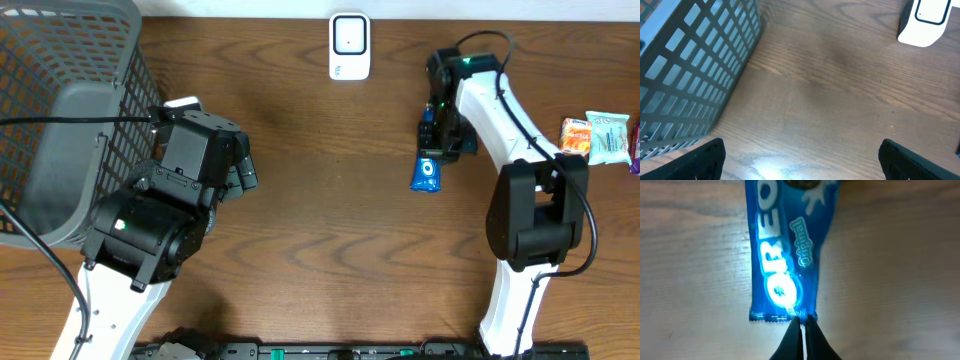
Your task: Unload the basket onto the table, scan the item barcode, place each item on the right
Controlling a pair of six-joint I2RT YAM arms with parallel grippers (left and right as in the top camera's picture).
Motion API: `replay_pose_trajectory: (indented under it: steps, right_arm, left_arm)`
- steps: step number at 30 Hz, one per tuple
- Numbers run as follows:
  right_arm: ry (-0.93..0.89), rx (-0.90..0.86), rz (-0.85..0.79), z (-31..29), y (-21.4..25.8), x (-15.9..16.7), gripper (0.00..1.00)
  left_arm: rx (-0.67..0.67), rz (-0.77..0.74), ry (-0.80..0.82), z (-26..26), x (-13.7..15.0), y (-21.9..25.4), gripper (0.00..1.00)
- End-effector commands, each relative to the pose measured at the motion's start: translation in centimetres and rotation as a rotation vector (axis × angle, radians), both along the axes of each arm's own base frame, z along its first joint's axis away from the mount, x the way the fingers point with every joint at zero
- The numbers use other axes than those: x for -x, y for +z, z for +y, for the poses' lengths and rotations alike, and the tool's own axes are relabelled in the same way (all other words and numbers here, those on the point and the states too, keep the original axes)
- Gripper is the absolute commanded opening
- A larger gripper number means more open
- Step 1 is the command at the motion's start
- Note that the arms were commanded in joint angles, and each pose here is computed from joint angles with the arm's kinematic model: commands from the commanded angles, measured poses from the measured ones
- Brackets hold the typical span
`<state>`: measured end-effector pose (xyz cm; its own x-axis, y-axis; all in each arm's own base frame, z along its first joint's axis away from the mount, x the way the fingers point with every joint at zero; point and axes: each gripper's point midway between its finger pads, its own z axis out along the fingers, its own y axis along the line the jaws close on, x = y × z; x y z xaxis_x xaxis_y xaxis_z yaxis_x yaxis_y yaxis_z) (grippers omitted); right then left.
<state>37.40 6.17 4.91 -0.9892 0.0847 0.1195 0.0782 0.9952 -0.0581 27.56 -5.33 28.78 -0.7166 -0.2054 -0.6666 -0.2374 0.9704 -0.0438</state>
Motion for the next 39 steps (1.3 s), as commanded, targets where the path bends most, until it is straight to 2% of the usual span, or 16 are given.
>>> replay_pose_trajectory:
  steps: [1, 6, 9, 13, 17, 18, 20, 23, 24, 32, 39]
  right_arm:
    - [0.019, -0.008, 0.012, 0.6, -2.5, 1.0, 0.01]
    - [0.005, -0.014, -0.030, 0.6, -5.6, 1.1, 0.01]
    - [-0.005, -0.004, 0.002, 0.3, -5.9, 2.0, 0.01]
    - [-0.032, 0.009, 0.025, 0.0, -4.5, 2.4, 0.01]
    - [-0.029, 0.022, -0.023, -0.1, -1.6, 0.9, 0.04]
    - [-0.029, 0.020, -0.045, 0.0, -1.0, 0.3, 0.13]
    - [-0.030, 0.015, -0.097, 0.1, 0.1, -1.0, 0.42]
    - [-0.056, 0.005, -0.153, 0.2, 0.5, -2.5, 0.69]
    - [-0.073, 0.004, -0.164, 0.2, 0.5, -2.8, 0.72]
    - [-0.133, 0.042, -0.184, -0.6, -1.1, -2.8, 0.79]
    - [-0.148, 0.053, -0.205, -1.0, -4.8, -2.1, 0.66]
  left_arm:
    - [-0.013, -0.005, 0.005, 0.3, -0.1, 0.2, 0.98]
    - [-0.013, -0.005, 0.005, 0.3, -0.1, 0.2, 0.98]
    - [-0.013, -0.005, 0.005, 0.3, -0.1, 0.2, 0.98]
    - [-0.013, -0.005, 0.005, 0.3, -0.1, 0.2, 0.98]
    - [-0.013, -0.005, 0.005, 0.3, -0.1, 0.2, 0.98]
    - [-0.013, -0.005, 0.005, 0.3, -0.1, 0.2, 0.98]
    - [-0.013, -0.005, 0.005, 0.3, -0.1, 0.2, 0.98]
    - [-0.013, -0.005, 0.005, 0.3, -0.1, 0.2, 0.98]
    - [-0.013, -0.005, 0.005, 0.3, -0.1, 0.2, 0.98]
    - [-0.013, -0.005, 0.005, 0.3, -0.1, 0.2, 0.98]
    - [-0.013, -0.005, 0.005, 0.3, -0.1, 0.2, 0.98]
